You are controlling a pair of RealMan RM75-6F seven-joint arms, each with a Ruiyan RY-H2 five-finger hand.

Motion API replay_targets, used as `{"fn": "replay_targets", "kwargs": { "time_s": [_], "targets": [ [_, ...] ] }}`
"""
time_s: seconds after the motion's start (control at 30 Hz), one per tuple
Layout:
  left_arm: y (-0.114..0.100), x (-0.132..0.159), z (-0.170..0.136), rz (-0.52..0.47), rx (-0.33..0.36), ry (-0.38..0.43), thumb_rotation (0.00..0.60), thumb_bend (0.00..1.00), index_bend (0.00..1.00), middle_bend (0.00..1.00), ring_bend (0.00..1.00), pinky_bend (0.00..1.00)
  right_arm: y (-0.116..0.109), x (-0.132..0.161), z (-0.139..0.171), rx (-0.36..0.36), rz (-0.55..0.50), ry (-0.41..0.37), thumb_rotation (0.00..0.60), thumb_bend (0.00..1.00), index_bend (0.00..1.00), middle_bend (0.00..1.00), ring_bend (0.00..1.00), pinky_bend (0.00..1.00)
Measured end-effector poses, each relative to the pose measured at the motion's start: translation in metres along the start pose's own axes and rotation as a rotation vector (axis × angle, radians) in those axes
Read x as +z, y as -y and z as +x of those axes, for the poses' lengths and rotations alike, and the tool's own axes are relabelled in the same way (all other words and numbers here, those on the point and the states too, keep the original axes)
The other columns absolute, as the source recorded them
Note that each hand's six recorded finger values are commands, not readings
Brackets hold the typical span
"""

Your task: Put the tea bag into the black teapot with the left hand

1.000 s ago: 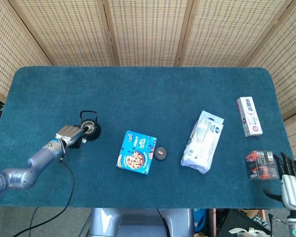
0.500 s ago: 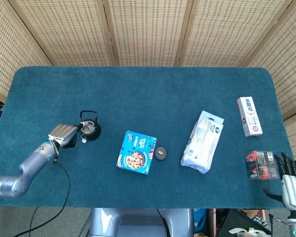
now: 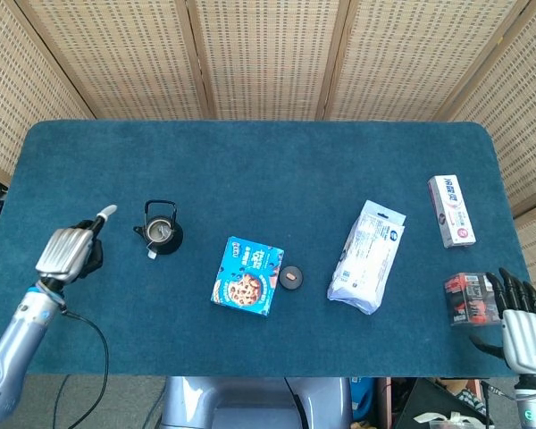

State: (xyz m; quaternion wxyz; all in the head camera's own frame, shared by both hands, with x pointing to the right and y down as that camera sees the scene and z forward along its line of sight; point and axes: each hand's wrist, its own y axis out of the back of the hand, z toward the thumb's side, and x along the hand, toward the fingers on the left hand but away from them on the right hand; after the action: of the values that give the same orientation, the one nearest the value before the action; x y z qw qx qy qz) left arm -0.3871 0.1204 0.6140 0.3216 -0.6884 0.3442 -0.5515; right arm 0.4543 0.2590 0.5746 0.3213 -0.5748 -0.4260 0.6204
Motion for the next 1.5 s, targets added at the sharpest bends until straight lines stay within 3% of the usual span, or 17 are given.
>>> {"fn": "replay_targets", "kwargs": {
  "time_s": [0.07,0.13,0.37,0.6,0.93,1.5],
  "targets": [
    [0.000,-0.005,-0.014,-0.028,0.051,-0.006,0.600,0.53,0.00,0.03,0.01,0.05,0.000,0.004,-0.002,-0.002,-0.001,-0.017,0.600,0.00,0.00,0.00,0.00,0.00],
    [0.001,-0.009,-0.030,-0.056,0.100,-0.009,0.600,0.50,0.00,0.00,0.00,0.00,-0.001,0.007,-0.003,-0.004,-0.002,-0.027,0.600,0.00,0.00,0.00,0.00,0.00],
    [0.003,-0.020,-0.076,-0.098,0.204,-0.028,0.600,0.45,0.00,0.00,0.00,0.00,-0.002,0.018,-0.007,-0.016,-0.010,-0.067,0.600,0.00,0.00,0.00,0.00,0.00],
    [0.014,-0.027,-0.113,-0.041,0.165,-0.071,0.600,0.33,0.00,0.00,0.00,0.00,-0.004,0.023,-0.008,-0.025,-0.013,-0.084,0.600,0.00,0.00,0.00,0.00,0.00],
    [0.013,-0.033,-0.128,0.004,0.173,-0.103,0.600,0.20,0.00,0.00,0.00,0.00,-0.004,0.024,-0.007,-0.032,-0.013,-0.092,0.600,0.00,0.00,0.00,0.00,0.00],
    [0.012,-0.037,-0.136,0.072,0.180,-0.133,0.600,0.14,0.00,0.00,0.00,0.00,-0.004,0.025,-0.007,-0.043,-0.010,-0.097,0.600,0.00,0.00,0.00,0.00,0.00]
  ]
}}
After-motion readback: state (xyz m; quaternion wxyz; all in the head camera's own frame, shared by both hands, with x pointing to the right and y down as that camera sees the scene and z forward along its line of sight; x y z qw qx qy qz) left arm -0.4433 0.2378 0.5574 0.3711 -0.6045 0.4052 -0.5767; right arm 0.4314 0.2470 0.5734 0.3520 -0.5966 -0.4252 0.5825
